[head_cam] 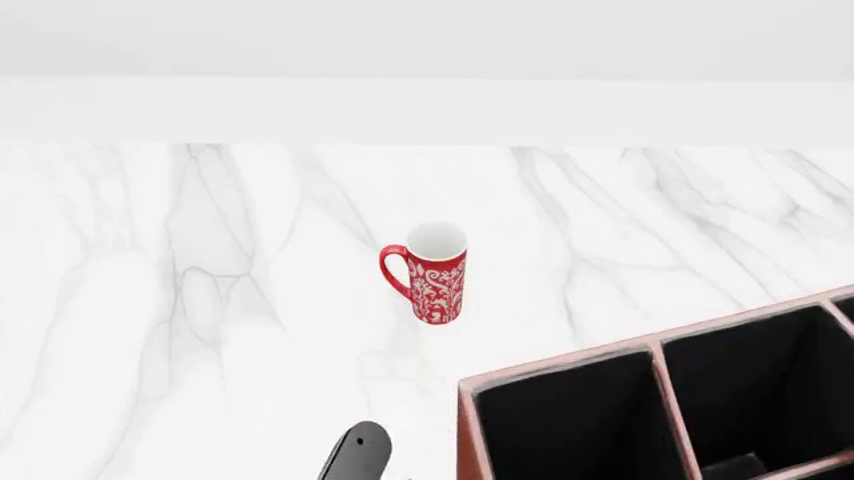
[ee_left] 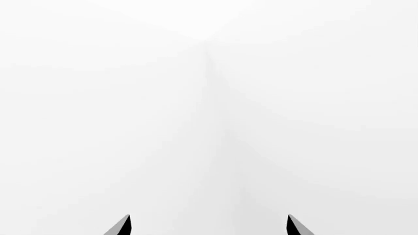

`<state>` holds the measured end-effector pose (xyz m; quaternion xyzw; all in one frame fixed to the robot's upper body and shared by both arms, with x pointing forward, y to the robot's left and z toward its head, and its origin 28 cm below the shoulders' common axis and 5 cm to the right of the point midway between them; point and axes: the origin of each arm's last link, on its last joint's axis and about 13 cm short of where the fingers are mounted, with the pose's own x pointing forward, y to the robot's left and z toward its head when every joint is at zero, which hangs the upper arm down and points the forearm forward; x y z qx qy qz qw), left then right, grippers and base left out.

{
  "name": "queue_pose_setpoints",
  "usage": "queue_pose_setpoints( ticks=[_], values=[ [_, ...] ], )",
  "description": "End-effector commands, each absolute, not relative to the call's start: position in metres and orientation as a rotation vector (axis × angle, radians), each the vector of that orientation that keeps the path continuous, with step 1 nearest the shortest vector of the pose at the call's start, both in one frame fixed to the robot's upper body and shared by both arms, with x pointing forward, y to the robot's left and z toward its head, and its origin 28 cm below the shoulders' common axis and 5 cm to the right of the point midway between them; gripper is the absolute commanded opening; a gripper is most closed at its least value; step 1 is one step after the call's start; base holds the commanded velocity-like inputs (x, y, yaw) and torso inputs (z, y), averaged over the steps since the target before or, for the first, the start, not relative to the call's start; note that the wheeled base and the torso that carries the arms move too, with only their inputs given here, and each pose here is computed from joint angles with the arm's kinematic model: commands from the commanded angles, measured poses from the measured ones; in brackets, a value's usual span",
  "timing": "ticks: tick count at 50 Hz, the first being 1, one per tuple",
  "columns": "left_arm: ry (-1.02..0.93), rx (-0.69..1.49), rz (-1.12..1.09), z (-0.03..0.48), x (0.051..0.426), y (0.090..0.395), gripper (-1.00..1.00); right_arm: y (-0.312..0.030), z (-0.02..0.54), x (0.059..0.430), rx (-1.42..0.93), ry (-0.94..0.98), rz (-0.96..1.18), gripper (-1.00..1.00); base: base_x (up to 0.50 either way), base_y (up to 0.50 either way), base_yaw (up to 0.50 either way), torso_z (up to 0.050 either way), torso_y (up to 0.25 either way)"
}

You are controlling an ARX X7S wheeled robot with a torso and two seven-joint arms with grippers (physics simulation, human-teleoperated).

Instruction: Pick up the book and place it in the left compartment of the caddy.

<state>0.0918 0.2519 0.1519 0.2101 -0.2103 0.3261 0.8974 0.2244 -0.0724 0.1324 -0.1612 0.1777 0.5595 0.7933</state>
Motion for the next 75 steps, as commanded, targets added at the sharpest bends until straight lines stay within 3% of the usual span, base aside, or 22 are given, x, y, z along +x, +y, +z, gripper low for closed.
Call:
queue_pose_setpoints(
  ticks=[1, 75],
  values=[
    [-0.432, 0.437, 0.674, 0.152, 0.093, 0.252, 1.0, -0.067, 0.126, 0.232, -0.335, 0.4, 1.204, 1.0, 0.0, 0.0, 0.0, 0.0, 0.0],
    [-0.426, 0.442, 0.671, 0.152, 0.095, 0.251, 1.0, -0.042, 0.086, 0.247, -0.361, 0.508, 1.247, 1.0, 0.0, 0.0, 0.0, 0.0, 0.0]
  ],
)
